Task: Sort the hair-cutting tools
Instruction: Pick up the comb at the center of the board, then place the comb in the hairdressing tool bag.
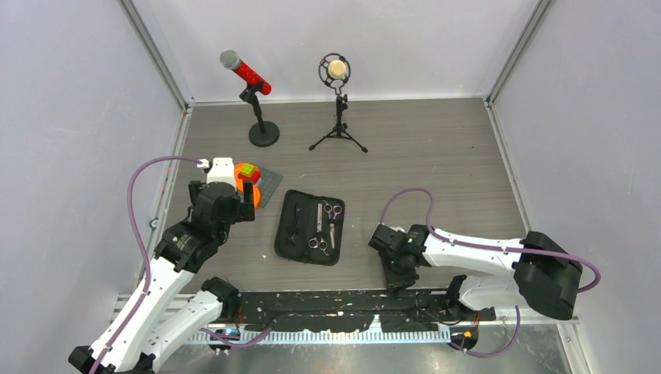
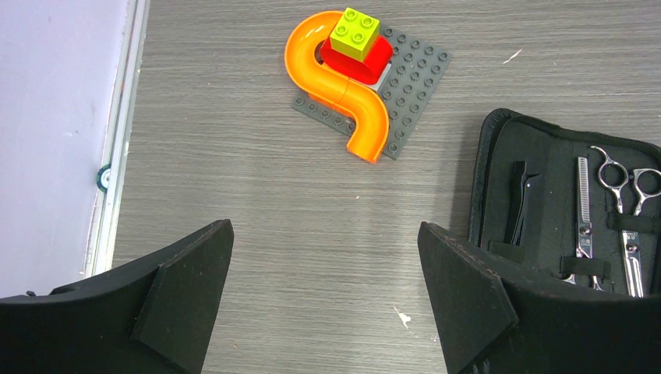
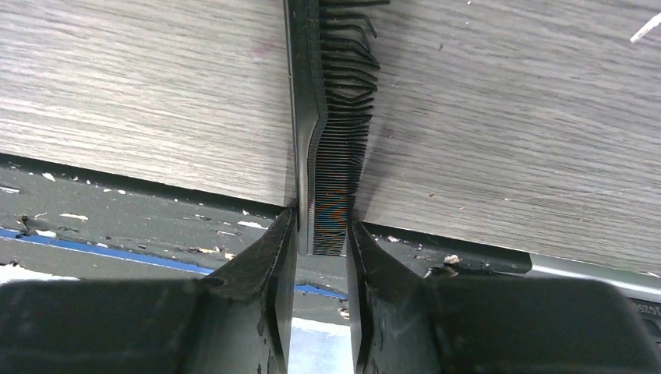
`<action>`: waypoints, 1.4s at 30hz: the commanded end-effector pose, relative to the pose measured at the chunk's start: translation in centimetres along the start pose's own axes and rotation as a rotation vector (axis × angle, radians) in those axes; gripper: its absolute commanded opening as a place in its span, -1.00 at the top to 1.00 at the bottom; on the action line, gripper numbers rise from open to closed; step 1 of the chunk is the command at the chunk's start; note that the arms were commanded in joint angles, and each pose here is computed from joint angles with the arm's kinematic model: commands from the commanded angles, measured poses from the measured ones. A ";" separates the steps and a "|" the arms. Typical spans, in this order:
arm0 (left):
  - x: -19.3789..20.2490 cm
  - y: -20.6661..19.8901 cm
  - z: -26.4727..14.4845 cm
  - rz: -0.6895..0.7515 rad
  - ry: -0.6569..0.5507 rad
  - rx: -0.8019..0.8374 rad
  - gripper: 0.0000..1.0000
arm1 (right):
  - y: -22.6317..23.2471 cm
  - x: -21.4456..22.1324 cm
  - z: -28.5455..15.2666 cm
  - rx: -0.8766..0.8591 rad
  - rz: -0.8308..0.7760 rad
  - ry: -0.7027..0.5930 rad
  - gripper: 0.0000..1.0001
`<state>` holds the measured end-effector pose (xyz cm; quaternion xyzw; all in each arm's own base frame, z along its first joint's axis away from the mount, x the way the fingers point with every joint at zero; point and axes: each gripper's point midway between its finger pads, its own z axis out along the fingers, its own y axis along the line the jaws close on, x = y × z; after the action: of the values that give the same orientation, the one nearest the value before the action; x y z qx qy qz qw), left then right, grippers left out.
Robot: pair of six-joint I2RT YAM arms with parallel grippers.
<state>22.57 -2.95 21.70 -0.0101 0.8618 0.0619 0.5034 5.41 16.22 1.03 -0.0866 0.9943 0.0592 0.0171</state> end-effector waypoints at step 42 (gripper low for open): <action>-0.6 -1.2 0.6 -0.004 -0.008 0.045 -0.82 | 19.5 -18.4 -1.0 -0.311 0.151 -0.263 0.74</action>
<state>22.95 -3.70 21.29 -0.0014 0.8667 0.0517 0.4962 19.38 38.47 3.97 -0.0400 0.9711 0.2082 0.1094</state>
